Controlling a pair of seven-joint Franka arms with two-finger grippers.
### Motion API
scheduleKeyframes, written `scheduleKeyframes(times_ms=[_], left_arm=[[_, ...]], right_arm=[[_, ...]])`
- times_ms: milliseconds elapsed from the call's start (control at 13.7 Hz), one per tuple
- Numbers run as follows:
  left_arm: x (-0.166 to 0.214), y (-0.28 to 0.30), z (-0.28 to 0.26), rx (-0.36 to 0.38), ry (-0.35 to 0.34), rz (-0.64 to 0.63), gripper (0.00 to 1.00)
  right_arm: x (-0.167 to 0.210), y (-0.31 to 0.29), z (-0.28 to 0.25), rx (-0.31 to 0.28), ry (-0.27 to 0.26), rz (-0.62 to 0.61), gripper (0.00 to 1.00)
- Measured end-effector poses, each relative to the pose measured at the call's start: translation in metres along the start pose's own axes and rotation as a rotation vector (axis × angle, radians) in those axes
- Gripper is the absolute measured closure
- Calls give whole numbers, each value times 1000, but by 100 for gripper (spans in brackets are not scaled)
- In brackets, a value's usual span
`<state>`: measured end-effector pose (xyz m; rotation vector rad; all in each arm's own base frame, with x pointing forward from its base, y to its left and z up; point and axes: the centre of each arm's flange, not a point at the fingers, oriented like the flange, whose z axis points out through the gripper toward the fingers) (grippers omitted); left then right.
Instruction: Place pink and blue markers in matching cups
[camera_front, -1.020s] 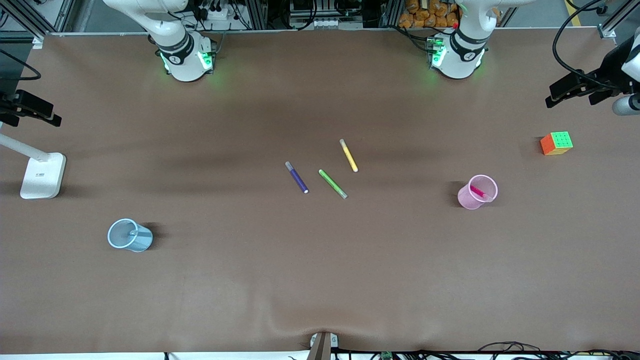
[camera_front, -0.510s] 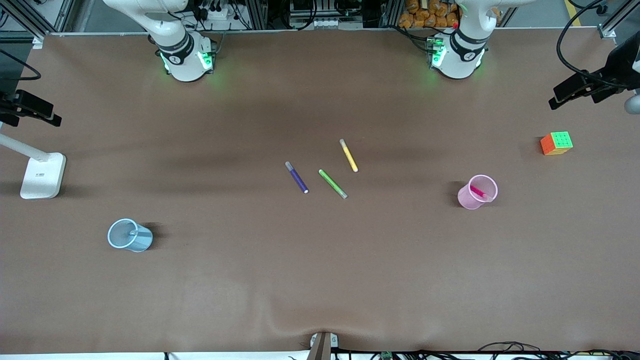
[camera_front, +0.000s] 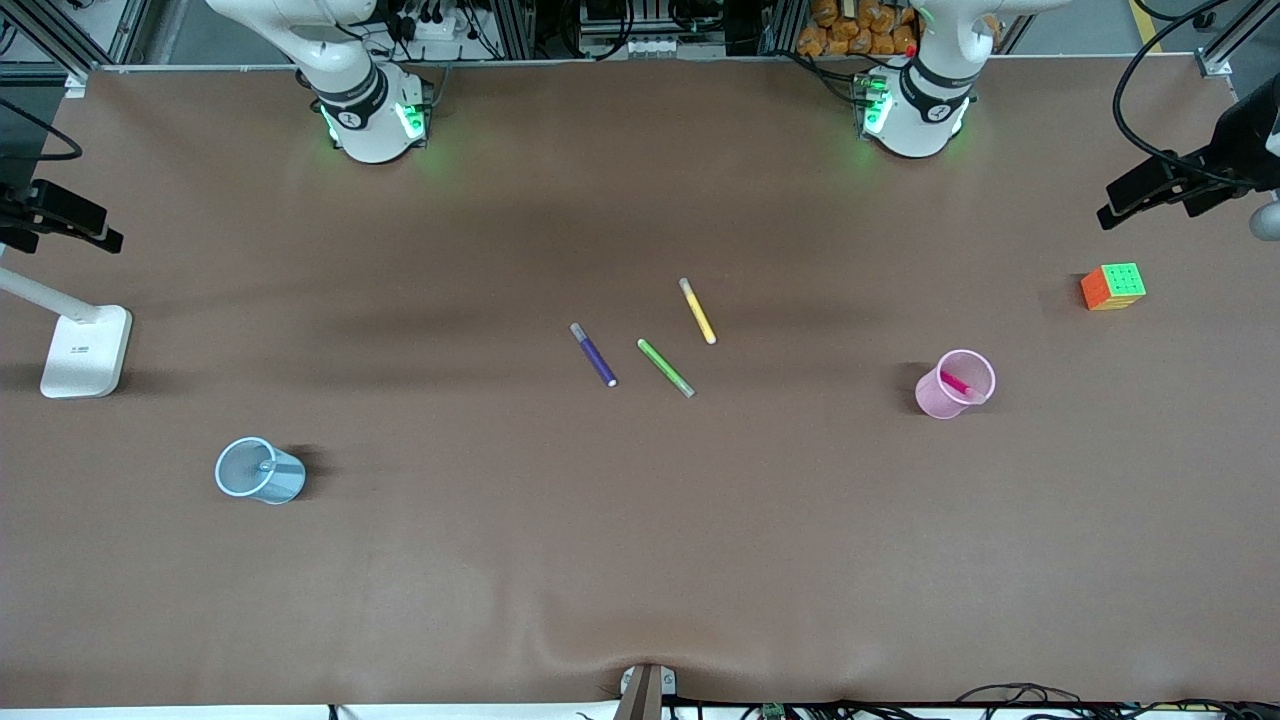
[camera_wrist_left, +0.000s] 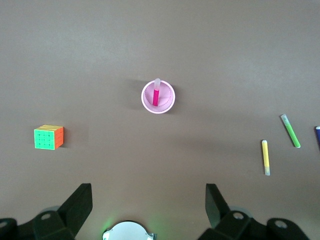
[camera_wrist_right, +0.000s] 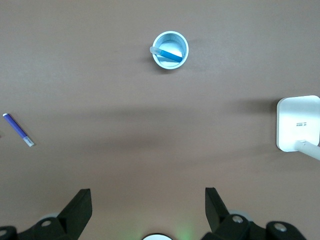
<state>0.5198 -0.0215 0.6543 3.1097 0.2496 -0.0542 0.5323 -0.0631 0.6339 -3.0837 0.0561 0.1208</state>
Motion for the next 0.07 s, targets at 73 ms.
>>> scheduleKeyframes(times_ms=[73], left_arm=[[0,0,0,0,-1,-1,0]], right_arm=[[0,0,0,0,0,0,0]])
